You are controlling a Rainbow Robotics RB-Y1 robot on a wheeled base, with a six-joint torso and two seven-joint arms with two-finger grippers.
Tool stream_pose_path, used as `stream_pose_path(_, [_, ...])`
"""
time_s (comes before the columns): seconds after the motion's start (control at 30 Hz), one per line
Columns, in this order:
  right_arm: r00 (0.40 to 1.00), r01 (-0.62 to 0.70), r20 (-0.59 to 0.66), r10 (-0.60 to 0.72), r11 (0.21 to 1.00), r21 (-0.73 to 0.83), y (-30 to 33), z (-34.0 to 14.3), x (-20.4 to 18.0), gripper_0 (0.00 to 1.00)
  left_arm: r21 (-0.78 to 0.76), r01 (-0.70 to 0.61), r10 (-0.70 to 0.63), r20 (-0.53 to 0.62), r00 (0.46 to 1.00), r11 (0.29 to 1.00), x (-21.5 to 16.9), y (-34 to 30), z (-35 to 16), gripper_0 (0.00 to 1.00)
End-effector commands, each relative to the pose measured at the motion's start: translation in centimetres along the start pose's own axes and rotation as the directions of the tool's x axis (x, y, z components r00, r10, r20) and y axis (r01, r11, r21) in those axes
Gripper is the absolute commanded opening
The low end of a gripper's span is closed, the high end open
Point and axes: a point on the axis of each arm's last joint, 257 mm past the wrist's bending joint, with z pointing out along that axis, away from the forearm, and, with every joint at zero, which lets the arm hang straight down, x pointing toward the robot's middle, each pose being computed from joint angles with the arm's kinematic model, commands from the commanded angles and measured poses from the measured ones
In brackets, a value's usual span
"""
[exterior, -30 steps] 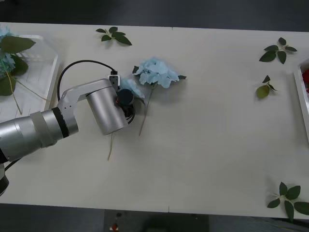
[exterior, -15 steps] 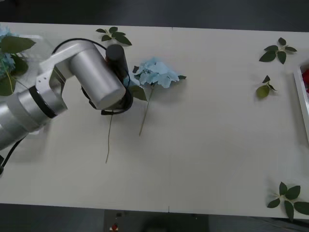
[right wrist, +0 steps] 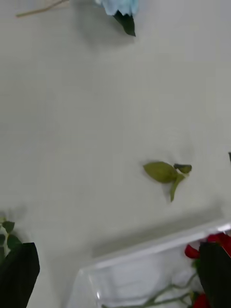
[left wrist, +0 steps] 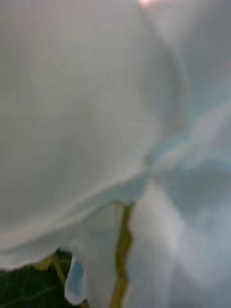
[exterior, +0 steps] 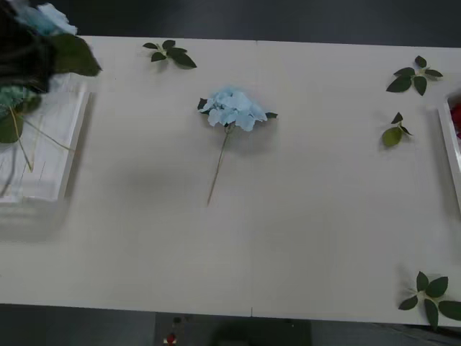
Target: Put the red flowers into the right box and the blue flowers into the left box
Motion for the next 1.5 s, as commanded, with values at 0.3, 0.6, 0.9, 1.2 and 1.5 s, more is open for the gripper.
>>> stream_pose_path(0.3, [0.997, 0.078, -0.019, -0.080, 0.993, -0.090, 2.5, 9.5, -2.2, 0.96, -0.010, 0.319, -0.306, 0.258, 0.916, 0.948, -7.7, 18.8, -3.9, 0.00])
stream_pose_path(0.6, [0.956, 0.290, -0.039, -0.292, 0.956, -0.047, 6.3, 17.6, -4.7, 0.96, -0.093, 0.390, -0.315, 0.434, 0.844, 0.916, -10.5, 25.2, -0.2, 0.00])
stream_pose_path(0.9, [0.921, 0.381, 0.083, -0.380, 0.924, 0.005, 8.7, 20.0, -10.2, 0.96, -0.194, 0.413, -0.267, 0.513, 0.816, 0.890, -11.5, 26.9, 2.5, 0.00])
stream_pose_path(1.2, [0.928, 0.352, 0.119, -0.352, 0.936, 0.021, 7.9, 18.0, -10.4, 0.96, -0.158, 0.480, -0.301, 0.603, 0.739, 0.863, -12.8, 26.8, 5.4, 0.00])
stream_pose_path(1.5, [0.947, 0.309, 0.085, -0.310, 0.951, 0.027, 6.4, 17.4, -8.4, 0.95, -0.151, 0.504, -0.320, 0.612, 0.724, 0.851, -12.8, 27.0, 5.3, 1.00])
